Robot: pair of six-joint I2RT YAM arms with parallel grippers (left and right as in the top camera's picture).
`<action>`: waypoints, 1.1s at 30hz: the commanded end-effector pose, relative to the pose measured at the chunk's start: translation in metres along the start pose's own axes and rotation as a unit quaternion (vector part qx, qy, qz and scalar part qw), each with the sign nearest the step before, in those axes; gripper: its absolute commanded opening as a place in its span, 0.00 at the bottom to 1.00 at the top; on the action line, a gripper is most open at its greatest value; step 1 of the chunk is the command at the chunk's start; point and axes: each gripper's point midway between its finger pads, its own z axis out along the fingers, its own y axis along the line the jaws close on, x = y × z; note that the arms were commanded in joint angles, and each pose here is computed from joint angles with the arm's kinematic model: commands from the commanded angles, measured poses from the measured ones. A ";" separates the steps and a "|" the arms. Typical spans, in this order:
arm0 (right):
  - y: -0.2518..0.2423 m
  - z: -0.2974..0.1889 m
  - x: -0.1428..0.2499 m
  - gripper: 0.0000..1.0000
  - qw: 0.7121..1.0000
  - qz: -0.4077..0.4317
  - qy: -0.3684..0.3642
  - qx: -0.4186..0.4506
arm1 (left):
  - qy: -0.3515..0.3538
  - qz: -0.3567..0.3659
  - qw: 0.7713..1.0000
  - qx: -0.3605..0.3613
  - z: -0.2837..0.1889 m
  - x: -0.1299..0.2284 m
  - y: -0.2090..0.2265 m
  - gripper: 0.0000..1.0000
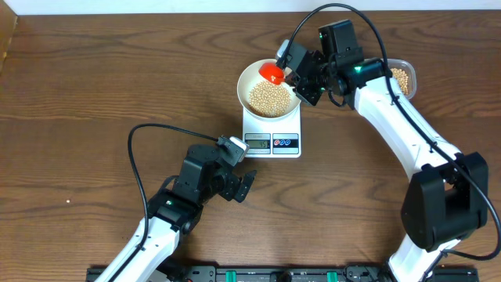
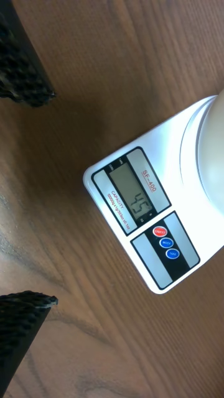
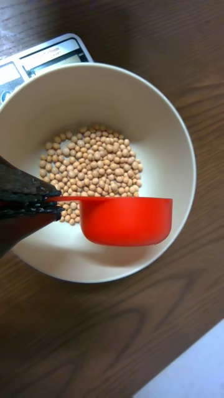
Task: Scoop item into bowl and weigh 50g on scale
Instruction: 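Tilt the red scoop to pour chickpeas into the bowl, then move the red scoop right back over the chickpea tub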
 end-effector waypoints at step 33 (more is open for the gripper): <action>-0.050 -0.104 -0.035 0.01 0.979 0.150 -0.081 0.114 | 0.002 -0.007 1.000 -0.007 0.001 0.001 0.003 0.97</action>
